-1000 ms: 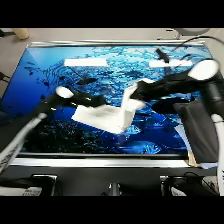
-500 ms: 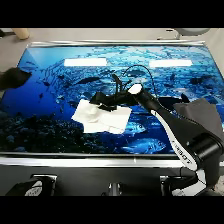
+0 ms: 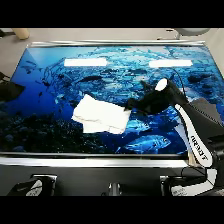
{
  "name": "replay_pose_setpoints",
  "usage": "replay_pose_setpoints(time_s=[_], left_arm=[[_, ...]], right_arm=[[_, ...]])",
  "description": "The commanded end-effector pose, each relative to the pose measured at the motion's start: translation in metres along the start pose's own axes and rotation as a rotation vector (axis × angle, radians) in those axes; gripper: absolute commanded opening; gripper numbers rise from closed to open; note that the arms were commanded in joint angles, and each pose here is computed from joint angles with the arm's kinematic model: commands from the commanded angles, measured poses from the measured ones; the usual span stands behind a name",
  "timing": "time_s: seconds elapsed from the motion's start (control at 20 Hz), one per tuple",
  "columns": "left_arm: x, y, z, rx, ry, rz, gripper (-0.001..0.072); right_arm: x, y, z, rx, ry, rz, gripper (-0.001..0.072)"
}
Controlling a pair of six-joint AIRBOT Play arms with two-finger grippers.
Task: Fold the shirts.
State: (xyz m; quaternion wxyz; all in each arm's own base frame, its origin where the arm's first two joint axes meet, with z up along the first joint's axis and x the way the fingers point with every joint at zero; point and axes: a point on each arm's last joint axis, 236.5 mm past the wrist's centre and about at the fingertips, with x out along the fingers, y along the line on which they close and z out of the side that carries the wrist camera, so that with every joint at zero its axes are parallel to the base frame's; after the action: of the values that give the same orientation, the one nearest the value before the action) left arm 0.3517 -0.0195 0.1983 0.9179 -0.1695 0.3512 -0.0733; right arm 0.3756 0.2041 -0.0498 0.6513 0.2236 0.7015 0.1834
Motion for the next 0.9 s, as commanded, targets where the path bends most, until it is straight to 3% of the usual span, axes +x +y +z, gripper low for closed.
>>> replay_pose_setpoints(time_s=[0.0, 0.15, 0.2, 0.25, 0.3, 0.55, 0.65, 0.85], left_arm=[[0.009, -0.001, -0.018, 0.001, 0.049, -0.008, 0.0029], [0.01, -0.004, -0.019, 0.006, 0.051, -0.018, 0.0029], [0.01, -0.004, -0.019, 0.005, 0.051, -0.017, 0.0029], [0.01, -0.004, -0.019, 0.006, 0.051, -0.017, 0.0029], [0.01, -0.004, -0.019, 0.006, 0.05, -0.016, 0.0029], [0.01, -0.003, -0.008, 0.005, 0.007, -0.011, 0.0029], [0.01, -0.003, -0.007, 0.006, 0.002, -0.011, 0.0029], [0.01, -0.003, -0.007, 0.018, 0.002, -0.011, 0.0029]], right_arm=[[0.032, -0.027, -0.024, 0.132, 0.045, -0.02, 0.0696], [0.076, 0.006, -0.016, 0.181, 0.002, 0.074, 0.0677], [0.081, 0.021, -0.012, 0.185, -0.014, 0.13, 0.0573], [0.078, 0.037, -0.006, 0.163, -0.036, 0.194, 0.0314], [0.067, 0.05, 0.001, 0.153, -0.047, 0.246, 0.001], [-0.095, 0.062, 0.052, 0.03, -0.225, 0.335, 0.0018], [-0.172, 0.031, 0.059, 0.04, -0.343, 0.264, 0.0018], [-0.29, -0.08, 0.036, 0.227, -0.548, 0.071, 0.0018]])
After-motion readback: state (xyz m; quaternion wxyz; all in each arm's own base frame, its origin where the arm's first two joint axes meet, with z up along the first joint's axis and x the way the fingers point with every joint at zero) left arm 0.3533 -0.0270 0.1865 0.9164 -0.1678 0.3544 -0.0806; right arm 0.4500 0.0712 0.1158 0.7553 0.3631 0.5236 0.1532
